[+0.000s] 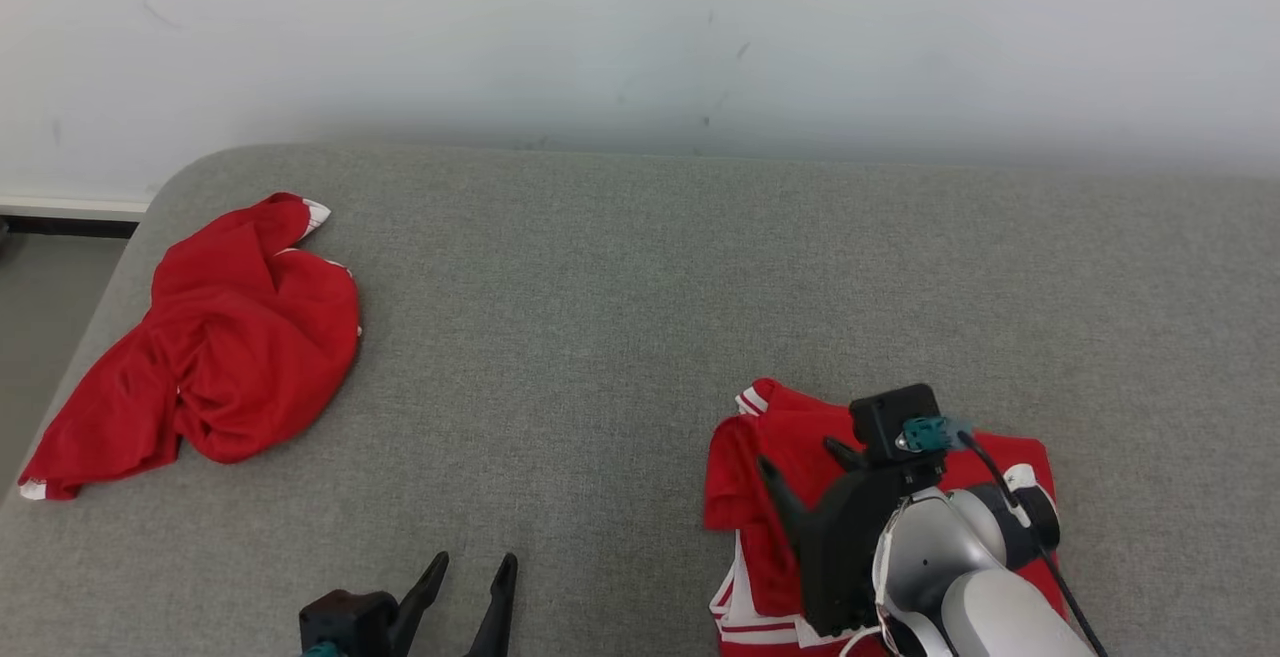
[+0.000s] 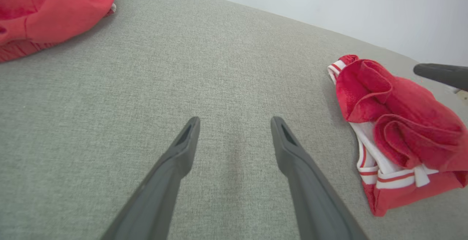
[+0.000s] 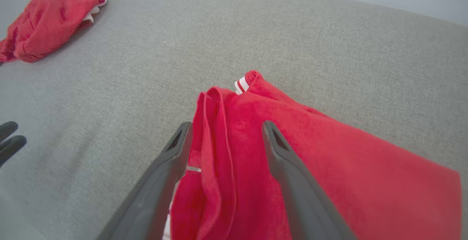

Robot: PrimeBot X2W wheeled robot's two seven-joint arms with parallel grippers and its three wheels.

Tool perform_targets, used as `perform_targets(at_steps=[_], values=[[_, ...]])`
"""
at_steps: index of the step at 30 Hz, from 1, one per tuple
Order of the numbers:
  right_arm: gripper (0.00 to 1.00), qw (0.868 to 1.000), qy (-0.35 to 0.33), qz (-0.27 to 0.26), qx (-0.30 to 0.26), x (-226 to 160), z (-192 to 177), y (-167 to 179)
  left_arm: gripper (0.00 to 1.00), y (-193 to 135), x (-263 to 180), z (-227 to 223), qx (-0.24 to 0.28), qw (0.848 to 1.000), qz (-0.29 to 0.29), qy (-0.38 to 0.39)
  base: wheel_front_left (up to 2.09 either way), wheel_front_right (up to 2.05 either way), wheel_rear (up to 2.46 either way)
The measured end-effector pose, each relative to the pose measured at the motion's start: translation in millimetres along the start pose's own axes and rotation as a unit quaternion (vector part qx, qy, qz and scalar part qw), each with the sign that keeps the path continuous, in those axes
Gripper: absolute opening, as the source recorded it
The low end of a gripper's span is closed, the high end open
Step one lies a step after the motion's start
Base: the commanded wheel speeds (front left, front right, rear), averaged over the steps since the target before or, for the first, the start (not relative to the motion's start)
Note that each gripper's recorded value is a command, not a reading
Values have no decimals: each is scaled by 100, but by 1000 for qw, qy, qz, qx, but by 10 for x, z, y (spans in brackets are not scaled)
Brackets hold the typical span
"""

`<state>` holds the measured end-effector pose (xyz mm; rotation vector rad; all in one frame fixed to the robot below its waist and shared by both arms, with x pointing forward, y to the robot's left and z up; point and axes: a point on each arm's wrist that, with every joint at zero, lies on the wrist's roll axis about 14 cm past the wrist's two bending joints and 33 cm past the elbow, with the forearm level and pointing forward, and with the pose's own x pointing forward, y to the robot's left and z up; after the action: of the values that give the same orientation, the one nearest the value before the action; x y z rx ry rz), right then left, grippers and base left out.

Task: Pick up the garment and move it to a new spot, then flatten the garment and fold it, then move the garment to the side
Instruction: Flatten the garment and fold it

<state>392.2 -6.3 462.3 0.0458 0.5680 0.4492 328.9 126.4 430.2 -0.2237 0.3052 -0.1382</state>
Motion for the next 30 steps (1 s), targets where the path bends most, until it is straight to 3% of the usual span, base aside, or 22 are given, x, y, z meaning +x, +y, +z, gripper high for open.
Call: perform_targets(at_steps=[8,14,30], values=[[100,994,-101,-15,40,-187,429,-169,100,44,-8,91,7,1000,4,-21,0,0,0],[100,975,-211,-48,43,-461,778,-383,100,97,-15,322,20,997,14,-67,0,0,0],[100,913,-339,-224,22,-1271,437,-1259,100,-163,-94,1001,75,976,-37,-201,0,0,0]])
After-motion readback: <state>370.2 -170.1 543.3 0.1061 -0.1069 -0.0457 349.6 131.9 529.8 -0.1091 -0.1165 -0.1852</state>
